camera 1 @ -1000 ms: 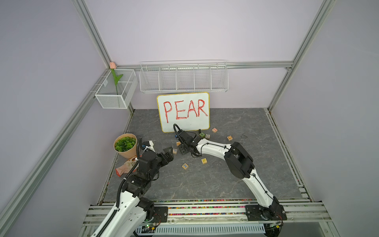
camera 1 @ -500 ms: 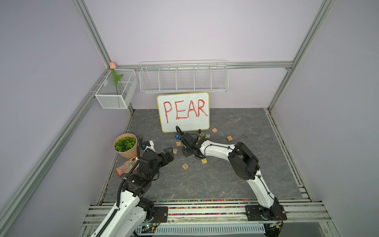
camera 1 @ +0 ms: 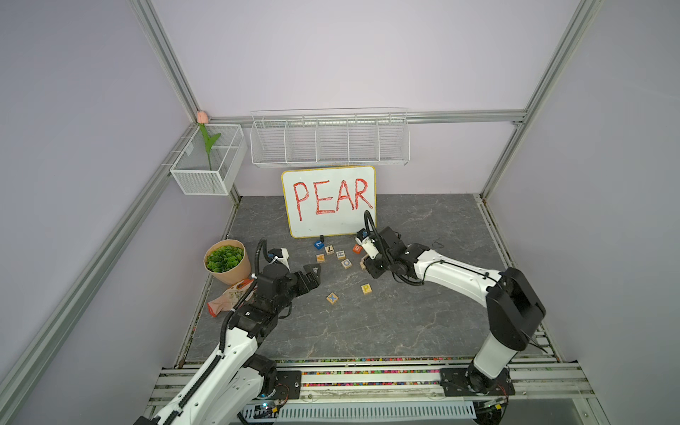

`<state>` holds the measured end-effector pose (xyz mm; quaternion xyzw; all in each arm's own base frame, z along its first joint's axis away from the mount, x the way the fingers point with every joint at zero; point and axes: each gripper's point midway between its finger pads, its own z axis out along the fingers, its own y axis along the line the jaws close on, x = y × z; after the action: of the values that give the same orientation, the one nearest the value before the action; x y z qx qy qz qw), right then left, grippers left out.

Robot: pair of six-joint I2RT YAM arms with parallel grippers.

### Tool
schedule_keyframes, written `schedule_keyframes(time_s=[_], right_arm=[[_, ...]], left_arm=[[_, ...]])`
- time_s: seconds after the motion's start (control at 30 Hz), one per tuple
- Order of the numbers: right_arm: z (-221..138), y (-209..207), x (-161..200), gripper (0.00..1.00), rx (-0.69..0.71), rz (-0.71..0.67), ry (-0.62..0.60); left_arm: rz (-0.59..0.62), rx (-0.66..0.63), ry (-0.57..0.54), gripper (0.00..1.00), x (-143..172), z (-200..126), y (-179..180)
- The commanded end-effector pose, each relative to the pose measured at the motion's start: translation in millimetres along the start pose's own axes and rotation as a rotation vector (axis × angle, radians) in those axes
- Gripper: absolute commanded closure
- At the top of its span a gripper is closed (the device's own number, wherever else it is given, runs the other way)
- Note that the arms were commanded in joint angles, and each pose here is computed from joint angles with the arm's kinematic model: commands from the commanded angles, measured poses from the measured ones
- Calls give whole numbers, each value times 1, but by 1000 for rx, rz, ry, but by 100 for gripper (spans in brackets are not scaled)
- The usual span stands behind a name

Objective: Spell the uppercase word “pear” with letter blocks
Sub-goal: Place the letter block at the center of the board.

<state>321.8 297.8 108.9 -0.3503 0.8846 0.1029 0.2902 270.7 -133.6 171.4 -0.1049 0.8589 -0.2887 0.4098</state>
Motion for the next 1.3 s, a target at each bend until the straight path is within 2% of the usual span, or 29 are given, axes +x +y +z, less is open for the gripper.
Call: schedule_keyframes(time_s=[0.0,0.13,0.23,0.67,0.83,0.9,1.03,1.27], right_arm=[[-1,13,53,75,-66,-47,129],[2,9,85,75,-46,-45,196],[4,3,96,74,-27,-51,222],[27,7,105,71,-42,-54,267],[32,6,111,63,-35,-53,305],[31,5,116,57,-24,-43,331],[26,0,122,52,14,9,349],[20,-2,136,55,84,135,420]], left_arm=[[14,87,-12,1,-13,2,-23],[-6,130,12,1,-11,10,-32],[-10,145,28,0,-8,12,-36],[-16,137,7,0,-9,6,-34],[-17,135,6,0,-9,7,-34],[-17,133,4,0,-9,7,-33],[-18,145,12,0,-8,8,-35],[-11,149,11,0,-8,9,-36]])
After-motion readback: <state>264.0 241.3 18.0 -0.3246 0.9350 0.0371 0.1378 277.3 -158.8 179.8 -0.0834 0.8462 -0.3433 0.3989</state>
